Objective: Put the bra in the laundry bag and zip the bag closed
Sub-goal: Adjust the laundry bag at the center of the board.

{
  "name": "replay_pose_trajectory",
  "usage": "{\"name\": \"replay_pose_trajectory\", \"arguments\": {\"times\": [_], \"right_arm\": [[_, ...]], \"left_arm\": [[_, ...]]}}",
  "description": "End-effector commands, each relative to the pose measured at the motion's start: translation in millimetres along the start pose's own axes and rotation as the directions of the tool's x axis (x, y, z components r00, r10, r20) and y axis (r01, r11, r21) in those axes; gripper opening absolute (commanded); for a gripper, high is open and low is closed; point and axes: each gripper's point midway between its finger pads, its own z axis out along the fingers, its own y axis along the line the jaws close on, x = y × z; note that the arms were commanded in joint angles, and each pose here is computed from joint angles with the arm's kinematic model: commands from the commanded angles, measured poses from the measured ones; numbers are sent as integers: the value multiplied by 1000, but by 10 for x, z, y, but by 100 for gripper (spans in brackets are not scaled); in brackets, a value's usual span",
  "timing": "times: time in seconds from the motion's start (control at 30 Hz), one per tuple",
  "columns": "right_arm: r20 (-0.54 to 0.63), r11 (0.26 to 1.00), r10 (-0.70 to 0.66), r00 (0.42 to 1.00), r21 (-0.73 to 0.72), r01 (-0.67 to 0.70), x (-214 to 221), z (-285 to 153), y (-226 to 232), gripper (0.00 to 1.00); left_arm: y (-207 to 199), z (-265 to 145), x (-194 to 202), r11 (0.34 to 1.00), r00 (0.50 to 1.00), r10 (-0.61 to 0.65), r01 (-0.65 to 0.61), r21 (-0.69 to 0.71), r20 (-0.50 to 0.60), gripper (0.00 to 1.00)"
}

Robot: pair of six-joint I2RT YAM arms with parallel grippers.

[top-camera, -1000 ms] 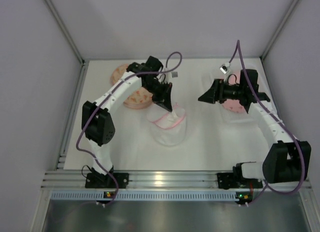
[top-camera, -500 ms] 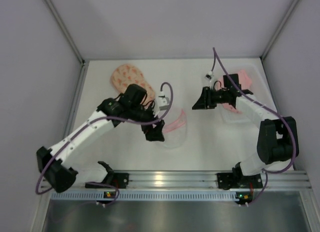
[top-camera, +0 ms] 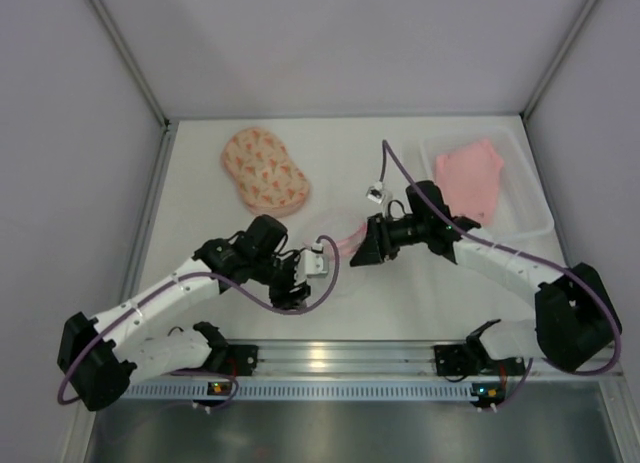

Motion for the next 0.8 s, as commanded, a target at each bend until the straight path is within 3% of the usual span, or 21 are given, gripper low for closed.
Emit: {"name": "replay_pose_trajectory", "arguments": {"times": [0.0,0.13,0.27,0.37,0.4,0.53,0.77], "right_arm": [[106,982,-125,987,-126,138,-273,170,564,46],[128,979,-100,987,-162,120,-462,178,729,48],[272,978,-132,953,-120,170,-952,-309,738,51],[293,974,-202,935,-44,224,-1034,-631,704,53],[298,974,-211,931,-15,226,-1048,-713,647,53],[221,929,-368,903,138,344,-864,-895,292,55],[130,900,-415,900,204,385,-538,-930,-222,53]], "left_arm": [[139,-62,-237,984,980,143,-127,-122,139,62],[153,15,-263,971,960,218,-196,-135,175,60],[267,185,-256,959,954,258,-233,-162,152,52],[461,319,-312,959,963,214,-175,-223,165,47],[620,349,-283,952,975,182,-142,-272,126,46],[785,360,-127,955,993,63,-31,-294,99,40],[1123,16,39,910,992,-20,70,-408,126,32]]}}
